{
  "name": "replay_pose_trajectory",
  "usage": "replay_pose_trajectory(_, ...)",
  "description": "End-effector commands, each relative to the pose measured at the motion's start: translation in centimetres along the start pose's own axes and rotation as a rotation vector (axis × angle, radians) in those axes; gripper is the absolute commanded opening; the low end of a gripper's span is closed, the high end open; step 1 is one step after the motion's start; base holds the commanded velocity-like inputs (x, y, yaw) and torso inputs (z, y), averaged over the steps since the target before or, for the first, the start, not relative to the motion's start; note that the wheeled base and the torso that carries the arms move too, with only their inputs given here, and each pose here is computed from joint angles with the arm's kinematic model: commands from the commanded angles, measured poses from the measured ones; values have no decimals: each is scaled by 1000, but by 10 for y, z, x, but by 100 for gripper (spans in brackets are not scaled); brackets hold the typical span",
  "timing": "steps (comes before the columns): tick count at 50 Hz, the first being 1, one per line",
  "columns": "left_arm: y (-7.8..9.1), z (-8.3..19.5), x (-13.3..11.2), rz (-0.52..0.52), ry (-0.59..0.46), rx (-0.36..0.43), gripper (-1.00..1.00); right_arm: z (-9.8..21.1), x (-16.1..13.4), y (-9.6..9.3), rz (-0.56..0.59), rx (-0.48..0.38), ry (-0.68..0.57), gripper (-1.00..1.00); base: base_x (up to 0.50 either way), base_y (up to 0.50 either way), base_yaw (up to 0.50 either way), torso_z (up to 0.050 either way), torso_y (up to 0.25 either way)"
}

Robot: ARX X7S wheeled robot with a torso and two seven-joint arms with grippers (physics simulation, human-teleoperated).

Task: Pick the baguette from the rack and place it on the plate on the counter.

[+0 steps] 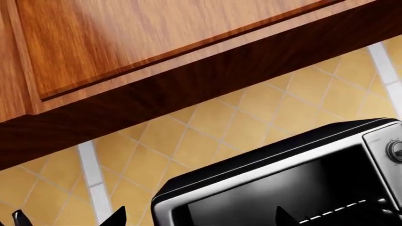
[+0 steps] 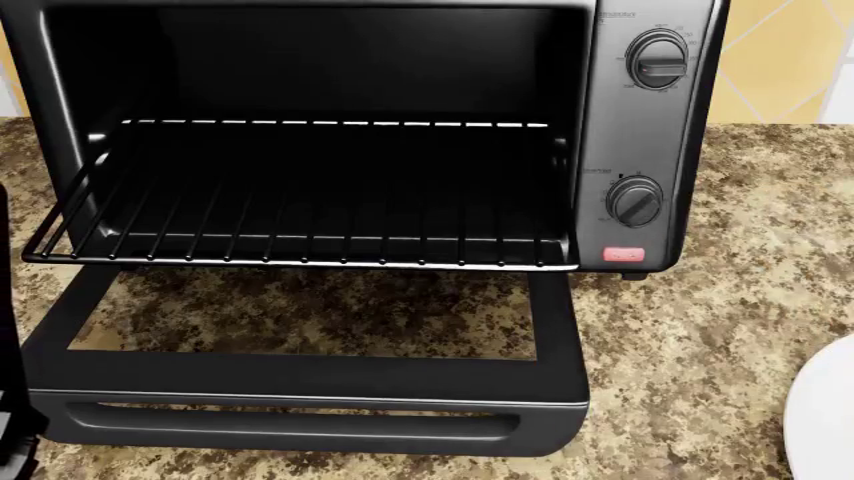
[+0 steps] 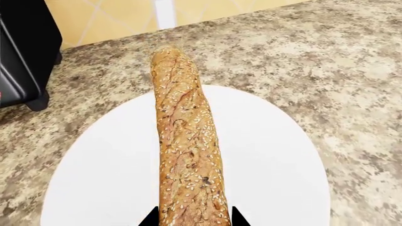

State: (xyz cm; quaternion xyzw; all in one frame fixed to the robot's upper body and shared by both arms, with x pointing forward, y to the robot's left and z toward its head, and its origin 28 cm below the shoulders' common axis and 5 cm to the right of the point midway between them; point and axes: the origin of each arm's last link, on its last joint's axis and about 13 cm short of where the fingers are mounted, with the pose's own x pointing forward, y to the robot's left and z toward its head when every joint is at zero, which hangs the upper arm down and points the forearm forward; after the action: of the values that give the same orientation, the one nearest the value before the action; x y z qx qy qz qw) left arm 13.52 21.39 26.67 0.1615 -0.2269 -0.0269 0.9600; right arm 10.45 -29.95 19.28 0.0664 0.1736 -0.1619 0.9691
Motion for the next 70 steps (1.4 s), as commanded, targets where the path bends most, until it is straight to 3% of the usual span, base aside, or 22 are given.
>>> replay_pose_trajectory(1, -1, 0, 0, -3, 2, 3, 100, -6, 8, -2, -10, 13, 33, -100, 0, 0, 0, 0, 0)
replay_pose_trajectory(16, 0, -1, -1, 1, 6, 3, 100, -8, 15, 1, -5, 11, 39, -100, 0, 0, 0, 0, 0)
replay_pose_trajectory(17, 0, -1, -1, 1, 5, 4, 100, -7, 14, 2, -4, 3, 40, 100, 0, 0, 0, 0, 0)
replay_pose_trajectory(29, -1, -2, -2, -6, 11, 0, 100, 5, 0, 7, 12, -27, -24, 100, 0, 0, 0, 0, 0)
replay_pose_trajectory(37, -1, -3, -4, -9, 16, -11, 100, 15, -7, 21, 61, -74, -145, 100, 0, 0, 0, 0, 0)
replay_pose_trajectory(54, -1, -3, -4, -9, 20, -16, 100, 8, -36, 44, 149, -243, -326, 100, 0, 0, 0, 0, 0)
replay_pose_trajectory(70, -2, -4, -5, -23, 26, -17, 100, 34, -25, 77, 220, -331, -465, 100, 0, 0, 0, 0, 0)
